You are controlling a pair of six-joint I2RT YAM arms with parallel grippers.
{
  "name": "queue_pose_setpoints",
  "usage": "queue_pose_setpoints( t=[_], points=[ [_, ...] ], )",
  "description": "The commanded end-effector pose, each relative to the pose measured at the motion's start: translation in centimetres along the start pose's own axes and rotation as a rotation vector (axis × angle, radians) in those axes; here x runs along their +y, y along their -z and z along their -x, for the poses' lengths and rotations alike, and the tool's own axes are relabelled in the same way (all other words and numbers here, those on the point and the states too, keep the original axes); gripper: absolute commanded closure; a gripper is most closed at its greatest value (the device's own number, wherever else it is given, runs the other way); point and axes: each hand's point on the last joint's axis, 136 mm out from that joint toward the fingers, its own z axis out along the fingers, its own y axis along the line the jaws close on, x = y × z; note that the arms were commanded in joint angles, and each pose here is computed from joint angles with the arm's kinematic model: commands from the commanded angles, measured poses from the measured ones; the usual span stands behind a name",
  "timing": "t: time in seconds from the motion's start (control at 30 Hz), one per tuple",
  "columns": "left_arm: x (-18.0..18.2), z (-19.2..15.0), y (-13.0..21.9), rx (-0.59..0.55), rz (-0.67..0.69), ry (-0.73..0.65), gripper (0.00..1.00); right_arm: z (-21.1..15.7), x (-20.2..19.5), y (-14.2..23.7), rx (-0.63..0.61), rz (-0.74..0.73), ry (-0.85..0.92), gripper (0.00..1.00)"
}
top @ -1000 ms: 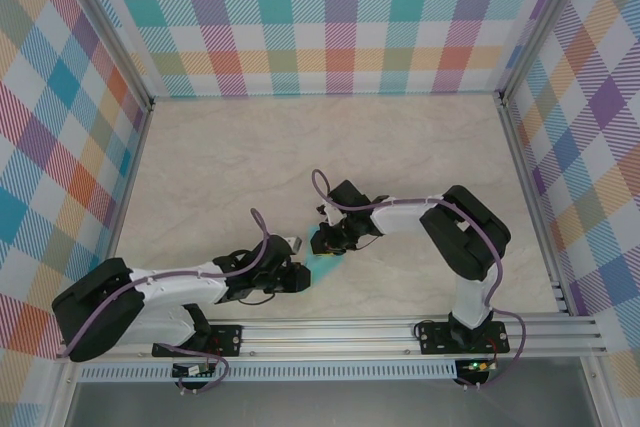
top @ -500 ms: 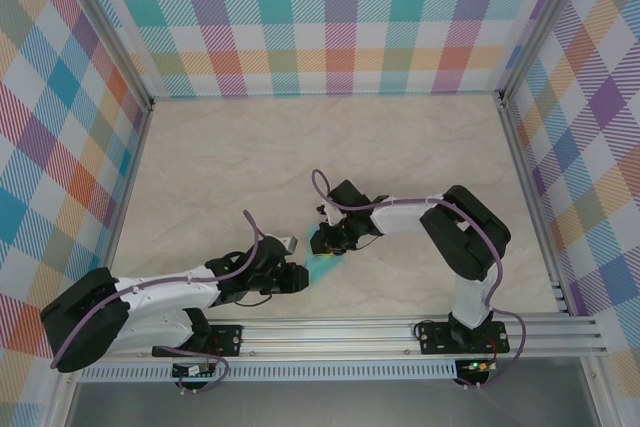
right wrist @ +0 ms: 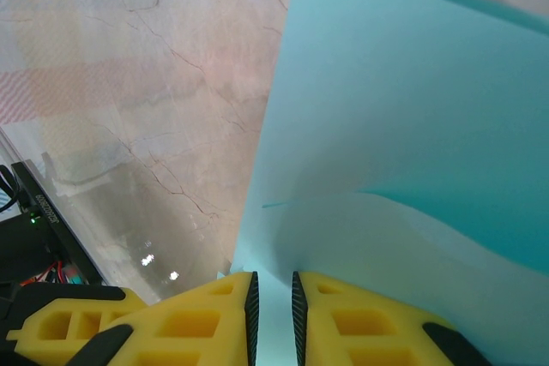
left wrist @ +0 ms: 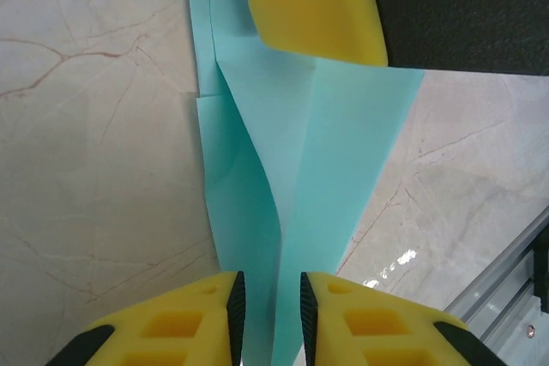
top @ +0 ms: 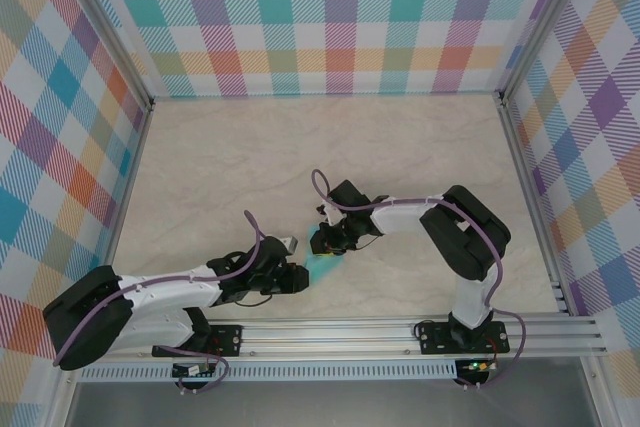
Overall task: Fold a paper plane with a square sheet of paper (pick it up from the middle)
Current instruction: Fourth fold the wing at the center of the table.
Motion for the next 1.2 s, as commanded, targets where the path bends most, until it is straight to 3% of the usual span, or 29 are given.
queue_pose_setpoints(
  t=[0.0,0.57,0.87,1.03,1.17],
  points=[
    [-0.6,0.8,-0.3,-0.020,-0.030,0.001,0.73,-0.5,-0.4,0.0,0.023,-0.024,0.000,0.79],
    [-0.9,1.6,-0.1,-0.059,-0.055,0.018,0.69,-0.6,-0.5,-0.1,0.033,-0.026,0.001,0.79],
    [-0.5,1.1,-0.4,-0.036,-0.046,0.022,0.81,-0.6,-0.5,-0.1,0.034,-0.026,0.000,0.79],
    [-0.4,0.7,-0.5,-0.024,-0.053,0.017,0.99,-0.6,-0.4,0.0,0.033,-0.025,0.002,0.79],
    [0.3,-0.2,-0.6,0.005,-0.043,0.007,1.00,-0.6,-0.4,0.0,0.033,-0.026,0.001,0.79]
  ],
)
